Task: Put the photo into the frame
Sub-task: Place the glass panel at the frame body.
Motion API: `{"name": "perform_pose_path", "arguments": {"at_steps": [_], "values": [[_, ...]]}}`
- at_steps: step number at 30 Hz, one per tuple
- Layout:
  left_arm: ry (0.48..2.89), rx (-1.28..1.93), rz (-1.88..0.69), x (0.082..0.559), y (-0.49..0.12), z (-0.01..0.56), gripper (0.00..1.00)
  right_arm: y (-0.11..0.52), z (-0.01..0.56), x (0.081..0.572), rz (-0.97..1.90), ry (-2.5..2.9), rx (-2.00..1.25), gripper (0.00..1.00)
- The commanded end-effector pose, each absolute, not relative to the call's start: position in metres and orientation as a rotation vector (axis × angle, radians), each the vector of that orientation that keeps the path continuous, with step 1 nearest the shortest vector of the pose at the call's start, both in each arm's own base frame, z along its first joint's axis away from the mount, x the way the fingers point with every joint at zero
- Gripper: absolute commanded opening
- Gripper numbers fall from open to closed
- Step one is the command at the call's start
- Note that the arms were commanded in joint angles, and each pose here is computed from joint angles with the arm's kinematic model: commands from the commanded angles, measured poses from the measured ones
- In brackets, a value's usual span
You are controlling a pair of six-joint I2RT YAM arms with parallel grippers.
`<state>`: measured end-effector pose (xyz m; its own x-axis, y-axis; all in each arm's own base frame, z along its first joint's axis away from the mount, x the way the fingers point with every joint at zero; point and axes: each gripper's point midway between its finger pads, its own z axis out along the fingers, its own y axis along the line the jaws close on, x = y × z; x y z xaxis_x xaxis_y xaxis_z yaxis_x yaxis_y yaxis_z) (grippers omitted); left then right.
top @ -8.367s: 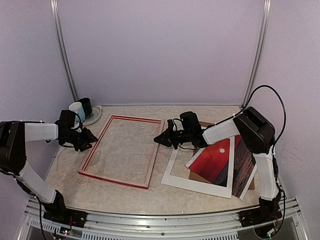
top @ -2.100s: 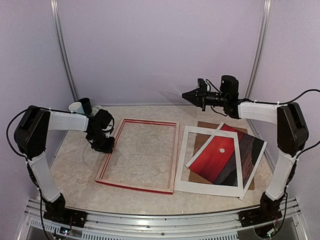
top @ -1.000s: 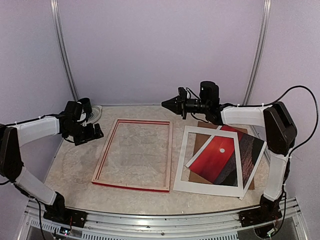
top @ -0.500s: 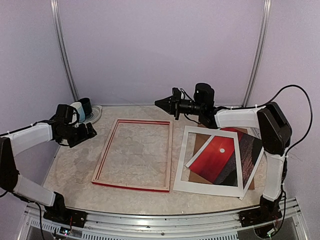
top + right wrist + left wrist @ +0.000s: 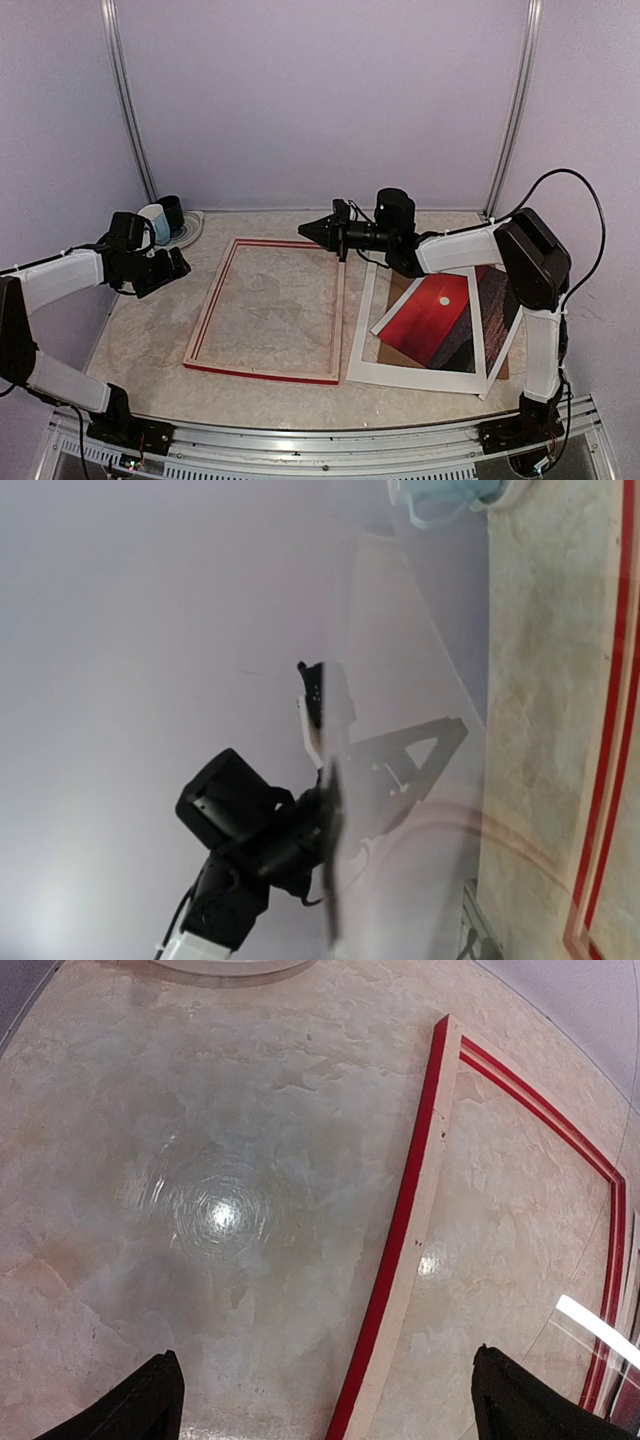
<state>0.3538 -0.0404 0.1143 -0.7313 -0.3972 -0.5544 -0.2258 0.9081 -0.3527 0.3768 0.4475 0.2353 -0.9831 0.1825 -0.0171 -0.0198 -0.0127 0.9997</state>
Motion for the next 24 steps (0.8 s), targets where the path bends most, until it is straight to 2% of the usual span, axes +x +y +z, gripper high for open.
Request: {"name": "perform_pose_path", "arguments": {"at_steps": [1,10,19,24], "values": [[2.388,-0.463,-0.341,0.355,-0.036,0.115,0.99,0.457,0.256,0.37,2.181,2.024,0.108,0.0],[2.396,-0.464,-0.344,0.355,-0.036,0.111,0.99,0.461,0.245,0.361,2.194,2.049,0.115,0.0],[2.386,-0.491,-0.318,0.354,-0.03,0.112,0.99,0.472,0.267,0.36,2.222,2.012,0.064,0.0],[2.349,-0.535,-0.299,0.352,-0.021,0.12,0.99,0.476,0.261,0.36,2.22,2.011,0.083,0.0]]}}
